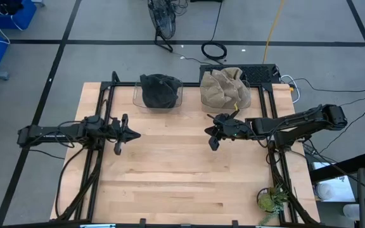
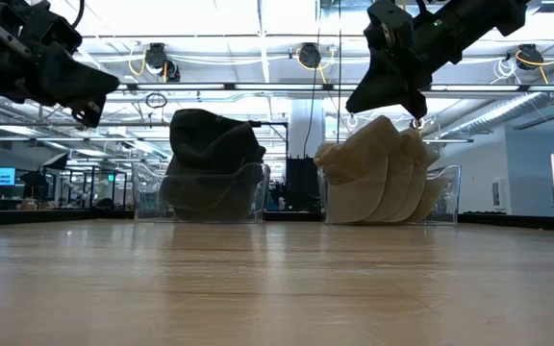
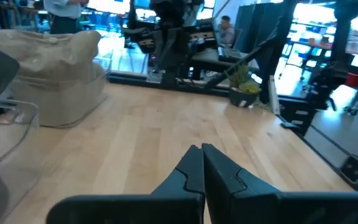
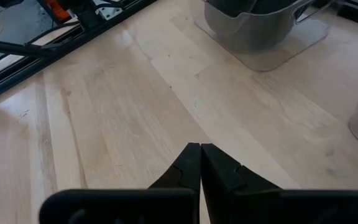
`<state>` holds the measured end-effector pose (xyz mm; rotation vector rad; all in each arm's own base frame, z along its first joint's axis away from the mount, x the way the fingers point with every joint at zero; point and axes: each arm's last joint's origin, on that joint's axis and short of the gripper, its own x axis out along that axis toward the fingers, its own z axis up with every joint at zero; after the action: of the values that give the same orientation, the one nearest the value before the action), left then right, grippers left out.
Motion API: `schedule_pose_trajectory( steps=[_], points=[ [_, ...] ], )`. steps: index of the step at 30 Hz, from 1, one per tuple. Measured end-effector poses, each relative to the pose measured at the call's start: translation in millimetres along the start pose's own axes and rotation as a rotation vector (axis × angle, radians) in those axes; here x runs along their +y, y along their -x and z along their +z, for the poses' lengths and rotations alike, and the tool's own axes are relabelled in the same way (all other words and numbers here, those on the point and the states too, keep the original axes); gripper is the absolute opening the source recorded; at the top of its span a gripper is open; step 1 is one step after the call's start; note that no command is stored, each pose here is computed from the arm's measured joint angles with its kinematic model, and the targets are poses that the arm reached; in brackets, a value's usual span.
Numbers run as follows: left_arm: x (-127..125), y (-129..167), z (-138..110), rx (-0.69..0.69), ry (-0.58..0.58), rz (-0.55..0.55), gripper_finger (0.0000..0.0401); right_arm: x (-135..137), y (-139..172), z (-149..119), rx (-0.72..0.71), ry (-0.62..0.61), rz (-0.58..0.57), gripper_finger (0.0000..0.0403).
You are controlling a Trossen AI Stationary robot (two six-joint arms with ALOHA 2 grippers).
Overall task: Pick & Place hat
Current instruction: Return to Home Position
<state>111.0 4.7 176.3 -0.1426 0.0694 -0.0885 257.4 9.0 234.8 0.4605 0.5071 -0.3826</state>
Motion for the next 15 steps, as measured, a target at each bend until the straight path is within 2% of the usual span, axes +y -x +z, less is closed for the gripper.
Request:
schedule_pose_trajectory(
  steps=[15],
  points=[
    [-9.8,16.9,-0.7,-0.047,-0.005,-0.023,0.0000,0.0,0.0,0.0,0.001,0.000,0.000,0.0000]
  ],
)
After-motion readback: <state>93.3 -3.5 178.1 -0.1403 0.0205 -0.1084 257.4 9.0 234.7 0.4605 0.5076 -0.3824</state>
